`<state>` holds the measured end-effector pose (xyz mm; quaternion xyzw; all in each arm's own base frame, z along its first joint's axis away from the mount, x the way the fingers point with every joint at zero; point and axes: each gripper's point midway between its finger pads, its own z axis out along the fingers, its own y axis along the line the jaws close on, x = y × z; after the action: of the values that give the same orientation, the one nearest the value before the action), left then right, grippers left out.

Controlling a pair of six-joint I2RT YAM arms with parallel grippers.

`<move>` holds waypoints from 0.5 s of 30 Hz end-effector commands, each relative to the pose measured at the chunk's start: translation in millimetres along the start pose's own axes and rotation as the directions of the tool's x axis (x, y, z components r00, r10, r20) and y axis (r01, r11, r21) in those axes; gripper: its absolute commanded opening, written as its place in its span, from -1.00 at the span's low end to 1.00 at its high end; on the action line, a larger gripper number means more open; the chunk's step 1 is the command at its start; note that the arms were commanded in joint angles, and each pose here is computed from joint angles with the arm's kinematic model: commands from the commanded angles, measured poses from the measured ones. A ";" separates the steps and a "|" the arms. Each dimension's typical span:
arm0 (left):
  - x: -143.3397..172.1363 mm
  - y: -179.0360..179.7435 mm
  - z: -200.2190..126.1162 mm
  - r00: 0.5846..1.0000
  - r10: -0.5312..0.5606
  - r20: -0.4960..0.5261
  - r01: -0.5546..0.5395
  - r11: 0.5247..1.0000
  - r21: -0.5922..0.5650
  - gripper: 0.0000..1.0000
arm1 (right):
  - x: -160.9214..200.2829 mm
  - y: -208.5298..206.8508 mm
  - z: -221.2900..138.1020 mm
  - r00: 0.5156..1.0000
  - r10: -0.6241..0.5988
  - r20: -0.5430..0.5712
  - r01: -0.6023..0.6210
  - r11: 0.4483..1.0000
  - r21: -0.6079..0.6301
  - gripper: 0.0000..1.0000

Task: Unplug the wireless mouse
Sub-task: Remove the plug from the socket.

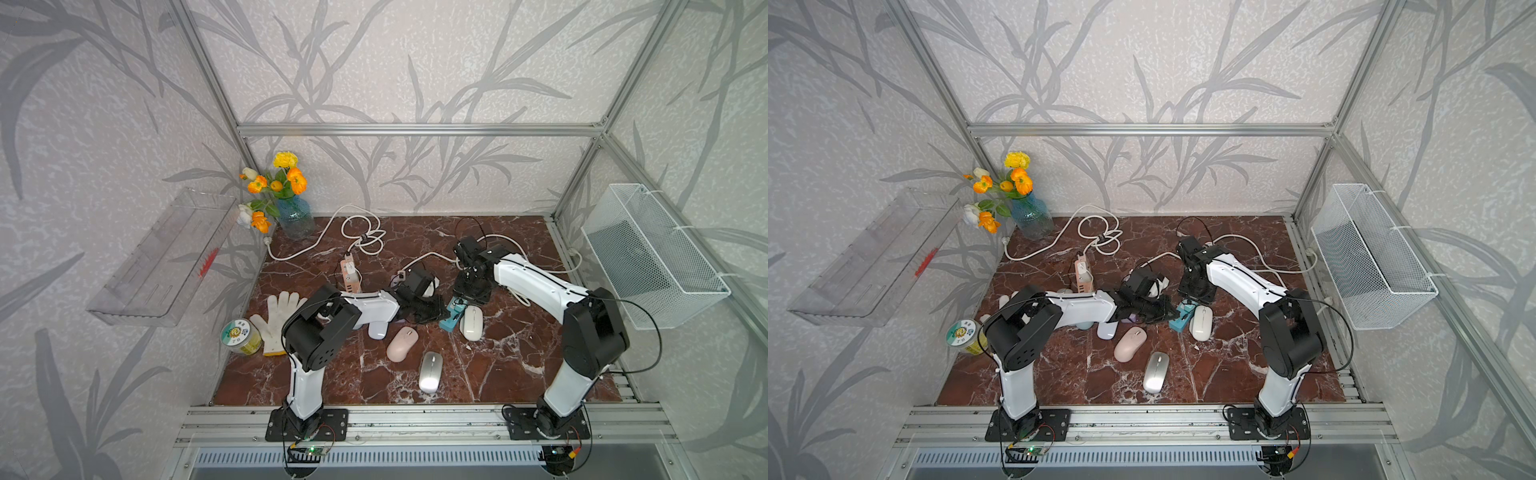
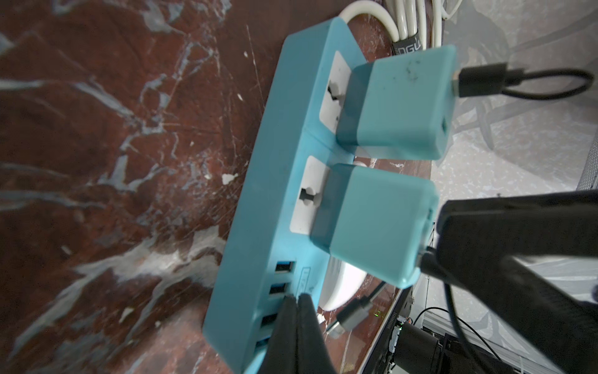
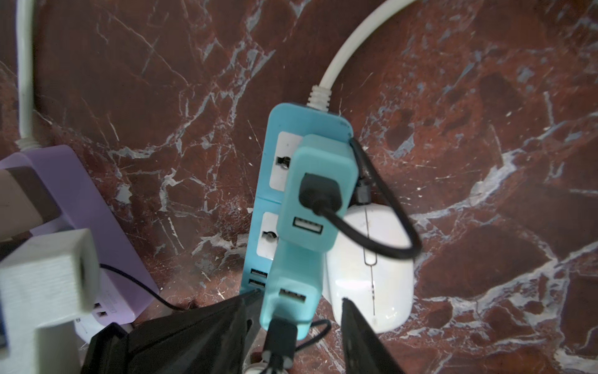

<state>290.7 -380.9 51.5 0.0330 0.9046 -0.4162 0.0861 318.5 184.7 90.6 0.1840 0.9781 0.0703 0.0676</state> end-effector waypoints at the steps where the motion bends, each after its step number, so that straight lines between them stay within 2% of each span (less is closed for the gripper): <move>1: 13.6 29.3 6.6 0.998 -0.048 -0.031 0.046 0.996 -0.075 -1.00 | 2.1 2.1 4.0 1.000 0.003 -0.022 -0.002 1.000 0.025 -0.06; 5: 14.8 32.0 6.8 0.998 -0.051 -0.035 0.047 0.995 -0.085 -1.00 | 0.6 1.4 11.4 0.999 -0.005 -0.034 0.007 0.999 0.052 -0.07; 9: 15.7 37.3 6.7 0.998 -0.055 -0.035 0.051 0.993 -0.108 -1.00 | -1.0 -2.1 15.4 0.999 -0.017 -0.032 0.020 0.997 0.080 -0.22; 15: 17.4 44.5 10.5 0.996 -0.073 -0.052 0.065 0.987 -0.147 -1.00 | 1.9 -1.8 21.7 0.998 -0.030 -0.055 0.034 0.995 0.089 -0.29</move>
<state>291.6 -380.9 50.4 0.0320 0.9056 -0.4141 0.0864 322.0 187.2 70.3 0.1794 0.9818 0.0451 0.0418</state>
